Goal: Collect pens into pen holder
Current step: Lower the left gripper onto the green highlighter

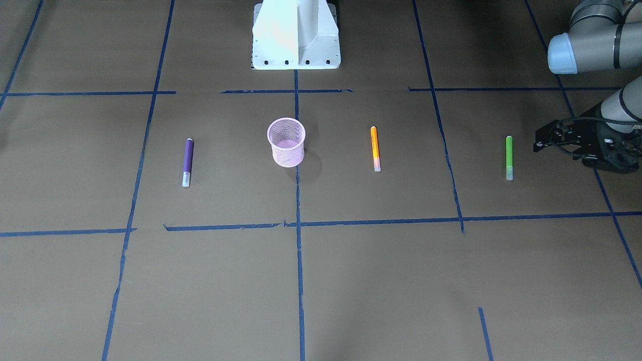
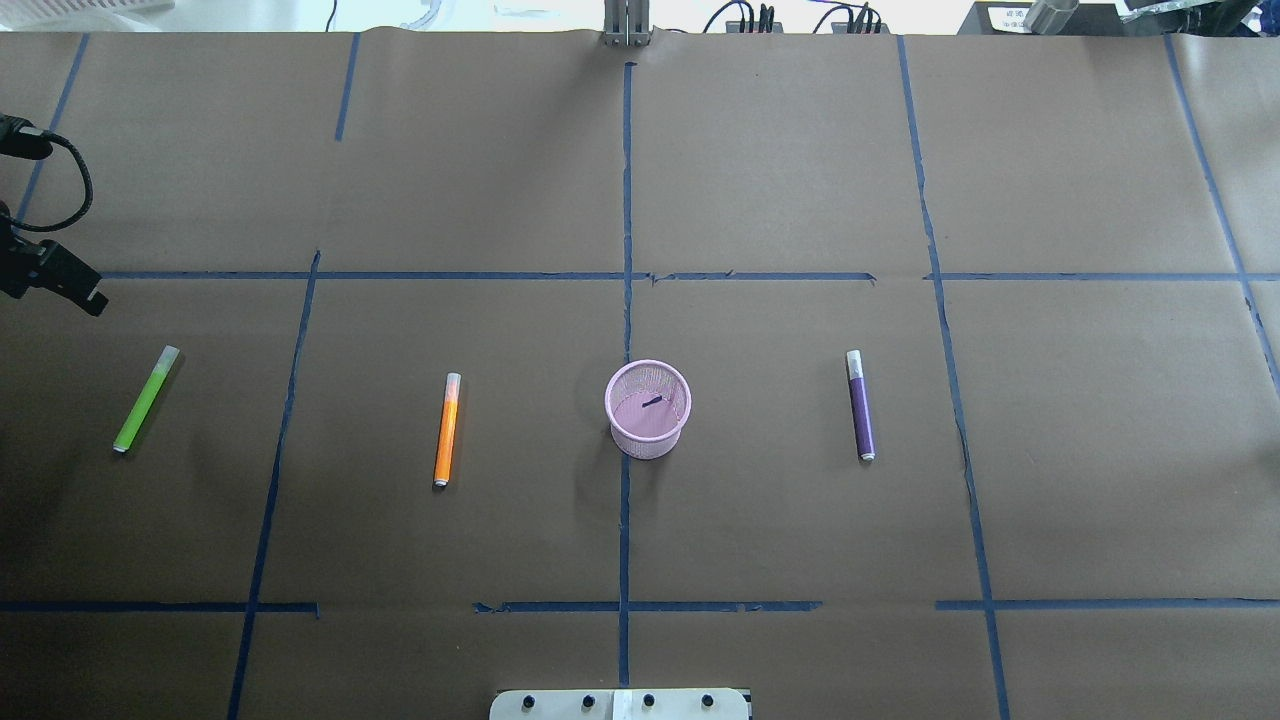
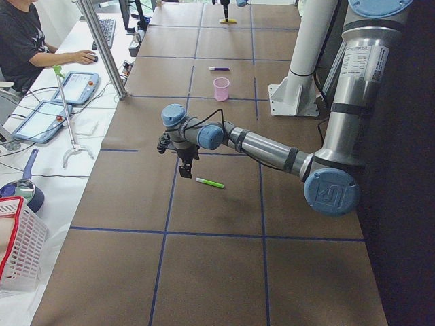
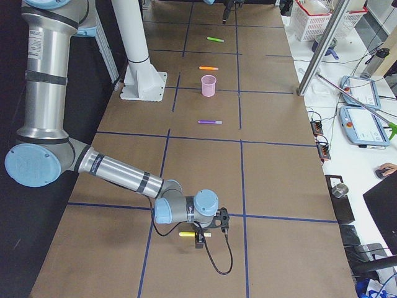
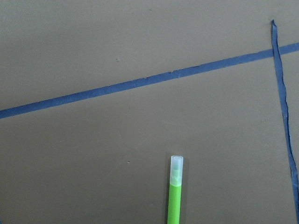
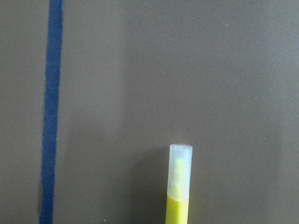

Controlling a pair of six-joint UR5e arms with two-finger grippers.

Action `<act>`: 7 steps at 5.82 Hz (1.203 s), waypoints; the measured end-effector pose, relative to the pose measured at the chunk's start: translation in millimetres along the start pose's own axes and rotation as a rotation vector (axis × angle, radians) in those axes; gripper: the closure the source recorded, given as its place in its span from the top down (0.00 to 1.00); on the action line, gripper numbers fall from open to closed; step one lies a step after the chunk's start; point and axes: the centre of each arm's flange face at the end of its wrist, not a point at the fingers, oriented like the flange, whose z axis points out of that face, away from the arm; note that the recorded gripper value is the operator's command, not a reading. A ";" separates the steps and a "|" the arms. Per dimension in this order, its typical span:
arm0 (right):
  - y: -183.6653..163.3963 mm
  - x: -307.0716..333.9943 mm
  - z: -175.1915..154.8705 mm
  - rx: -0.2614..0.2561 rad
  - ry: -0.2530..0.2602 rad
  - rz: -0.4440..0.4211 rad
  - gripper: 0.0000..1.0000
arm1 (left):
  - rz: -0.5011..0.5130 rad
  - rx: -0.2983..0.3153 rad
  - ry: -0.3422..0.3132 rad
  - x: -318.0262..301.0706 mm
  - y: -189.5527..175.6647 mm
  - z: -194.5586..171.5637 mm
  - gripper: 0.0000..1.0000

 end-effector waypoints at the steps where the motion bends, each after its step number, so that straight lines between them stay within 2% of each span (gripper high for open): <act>1: 0.9 -0.7 4.2 -0.001 -0.002 -0.001 1.00 | 0.003 -0.005 0.000 1.8 0.2 2.8 1.00; 3: 4.7 3.5 10.2 -0.003 -0.002 -0.002 1.00 | 0.025 -0.031 0.001 9.8 0.0 21.0 1.00; 4: 5.8 5.0 11.9 -0.005 -0.001 0.000 1.00 | 0.044 -0.041 0.001 8.0 -2.8 41.1 1.00; 7: 6.2 5.4 12.4 -0.005 -0.002 -0.001 1.00 | 0.156 -0.010 -0.010 3.1 -10.4 100.2 1.00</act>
